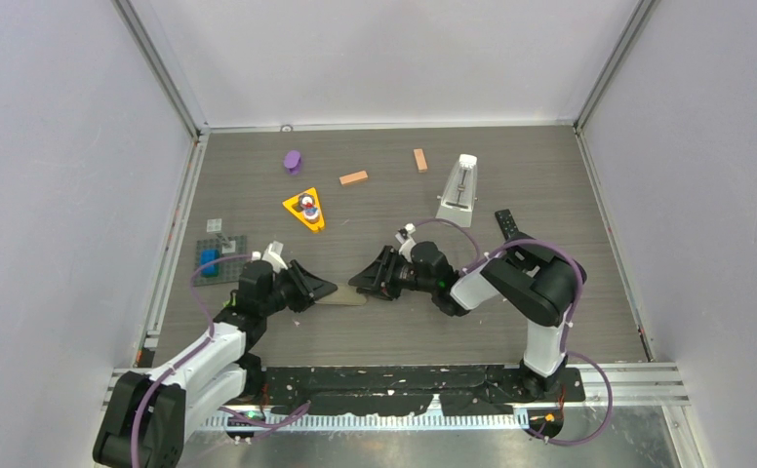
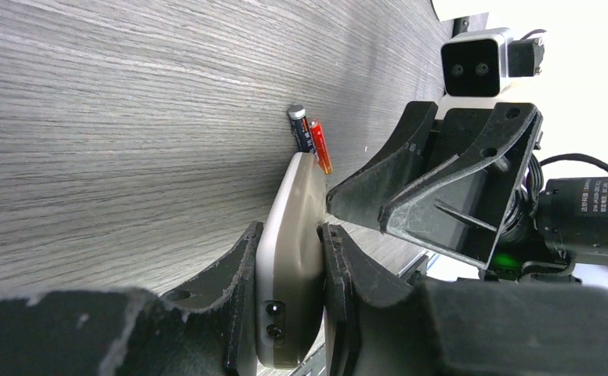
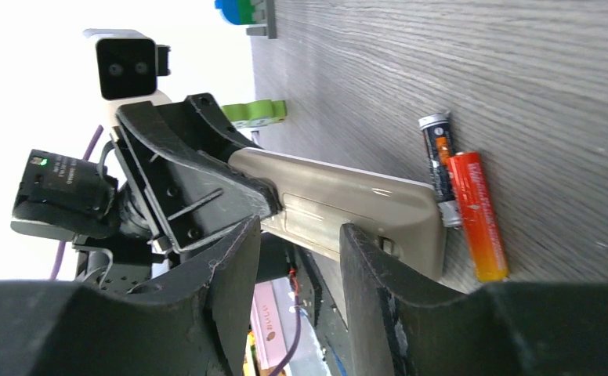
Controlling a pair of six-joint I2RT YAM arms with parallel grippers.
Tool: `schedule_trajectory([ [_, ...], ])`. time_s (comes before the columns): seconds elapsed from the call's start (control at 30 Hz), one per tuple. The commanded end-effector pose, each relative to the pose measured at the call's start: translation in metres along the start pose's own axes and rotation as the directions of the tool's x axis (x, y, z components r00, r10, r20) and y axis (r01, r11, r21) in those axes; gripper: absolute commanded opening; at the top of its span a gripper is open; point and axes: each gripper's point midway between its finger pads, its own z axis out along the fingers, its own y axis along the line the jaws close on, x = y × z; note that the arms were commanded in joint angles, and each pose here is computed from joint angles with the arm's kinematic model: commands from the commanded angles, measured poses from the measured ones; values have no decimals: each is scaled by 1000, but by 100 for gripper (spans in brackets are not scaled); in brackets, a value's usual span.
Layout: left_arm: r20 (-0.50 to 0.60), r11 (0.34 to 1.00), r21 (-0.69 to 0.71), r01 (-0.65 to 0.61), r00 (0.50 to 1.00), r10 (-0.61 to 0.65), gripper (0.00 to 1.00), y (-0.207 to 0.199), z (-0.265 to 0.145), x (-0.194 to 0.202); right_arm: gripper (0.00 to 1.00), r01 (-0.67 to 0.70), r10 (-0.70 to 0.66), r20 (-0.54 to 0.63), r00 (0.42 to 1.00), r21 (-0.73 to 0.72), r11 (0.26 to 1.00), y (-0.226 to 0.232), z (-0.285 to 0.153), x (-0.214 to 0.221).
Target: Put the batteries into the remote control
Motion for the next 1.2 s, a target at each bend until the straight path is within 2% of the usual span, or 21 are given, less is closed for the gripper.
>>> schedule_trajectory([
  [0.0, -100, 984, -175, 9, 995, -27, 0, 52, -5, 34, 48, -52, 51, -65, 997, -9, 999, -10, 1, 23],
  [0.13, -89, 984, -180, 5, 996, -21, 0, 52, -6, 32, 47, -29, 30, -58, 998, 17, 999, -11, -1, 20],
  [0.27, -85, 980, -195, -26, 996, 9, 0, 53, -8, 29, 48, 49, -47, -36, 998, 57, 997, -11, -5, 12],
  [0.43, -109, 975, -189, -118, 989, 98, 0, 53, -10, 27, 49, 174, -176, 7, 984, 86, 981, 2, -12, -2],
  [0.57, -152, 955, -214, -204, 973, 174, 0, 58, -12, 27, 50, 254, -255, -6, 967, 125, 959, 1, -12, -6],
  [0.93, -200, 946, -230, -227, 963, 183, 0, 59, -10, 27, 44, 246, -246, -19, 969, 117, 962, -7, -1, 0],
  [1.17, -206, 949, -229, -217, 964, 171, 0, 59, -10, 29, 46, 182, -181, -21, 983, 170, 969, -24, 1, 2],
])
